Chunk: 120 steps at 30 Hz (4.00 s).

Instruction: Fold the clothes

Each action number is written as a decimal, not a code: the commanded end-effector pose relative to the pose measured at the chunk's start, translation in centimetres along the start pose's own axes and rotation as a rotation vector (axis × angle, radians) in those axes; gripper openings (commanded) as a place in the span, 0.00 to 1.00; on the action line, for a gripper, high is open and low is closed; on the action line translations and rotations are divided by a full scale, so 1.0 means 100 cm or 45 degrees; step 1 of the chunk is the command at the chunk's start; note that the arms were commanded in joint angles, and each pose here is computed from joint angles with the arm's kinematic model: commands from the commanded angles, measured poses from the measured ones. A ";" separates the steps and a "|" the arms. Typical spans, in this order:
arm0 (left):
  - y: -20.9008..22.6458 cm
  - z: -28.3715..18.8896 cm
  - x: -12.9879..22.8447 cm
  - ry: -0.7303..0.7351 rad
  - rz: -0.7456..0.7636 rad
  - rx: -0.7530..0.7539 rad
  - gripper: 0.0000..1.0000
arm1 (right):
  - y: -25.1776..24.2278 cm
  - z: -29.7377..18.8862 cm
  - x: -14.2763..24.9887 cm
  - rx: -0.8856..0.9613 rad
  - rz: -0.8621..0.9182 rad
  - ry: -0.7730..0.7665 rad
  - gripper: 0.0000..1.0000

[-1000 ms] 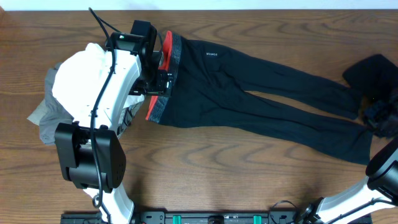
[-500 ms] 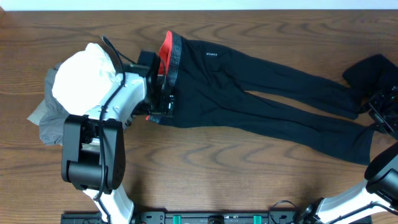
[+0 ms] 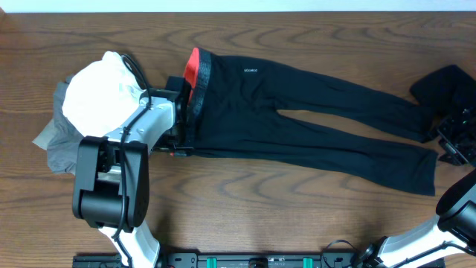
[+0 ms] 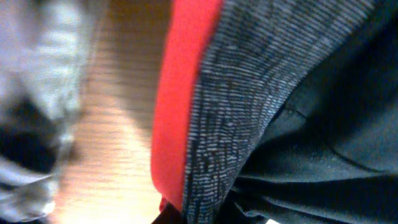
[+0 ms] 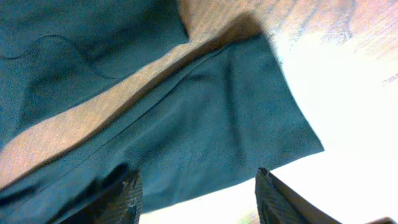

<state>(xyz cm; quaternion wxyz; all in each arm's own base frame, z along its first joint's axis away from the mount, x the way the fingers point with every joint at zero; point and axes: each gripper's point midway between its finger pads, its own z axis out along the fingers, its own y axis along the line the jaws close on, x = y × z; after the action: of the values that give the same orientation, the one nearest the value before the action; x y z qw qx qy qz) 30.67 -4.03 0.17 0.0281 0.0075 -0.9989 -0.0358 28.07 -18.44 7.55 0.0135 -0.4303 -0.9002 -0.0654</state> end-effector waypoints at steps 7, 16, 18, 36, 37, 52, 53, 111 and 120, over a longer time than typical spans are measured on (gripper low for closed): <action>0.036 -0.038 -0.017 -0.177 -0.200 -0.066 0.09 | -0.031 0.043 0.035 0.147 0.036 0.098 0.59; 0.031 -0.040 -0.017 -0.182 -0.196 -0.030 0.45 | -0.052 0.070 0.067 0.238 0.139 0.194 0.58; 0.031 -0.040 -0.017 -0.180 -0.196 -0.030 0.52 | -0.055 0.074 0.072 0.255 0.140 0.208 0.57; 0.024 -0.038 -0.004 -0.103 -0.182 0.022 0.62 | -0.059 0.071 0.097 0.280 0.131 0.330 0.57; 0.024 -0.038 -0.004 -0.105 -0.183 0.023 0.62 | -0.061 0.071 0.095 0.293 0.144 0.317 0.57; 0.015 -0.038 -0.003 -0.094 -0.169 0.081 0.62 | -0.067 0.090 0.078 0.311 0.290 0.161 0.01; 0.015 -0.038 -0.003 -0.092 -0.169 0.086 0.62 | -0.065 0.086 0.074 0.301 0.284 0.157 0.01; -0.032 -0.015 0.015 -0.109 0.020 0.208 0.06 | -0.085 0.072 0.069 0.269 0.379 0.058 0.58; -0.032 -0.018 0.018 -0.094 0.024 0.204 0.06 | -0.081 0.089 0.055 0.204 0.418 -0.050 0.22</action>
<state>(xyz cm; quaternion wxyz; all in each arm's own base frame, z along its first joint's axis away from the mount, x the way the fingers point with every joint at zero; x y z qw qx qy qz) 28.25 -7.03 0.70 0.0062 0.0031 -0.9992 0.0381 19.53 -18.19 -0.67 0.0270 -0.5601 -0.8279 0.0084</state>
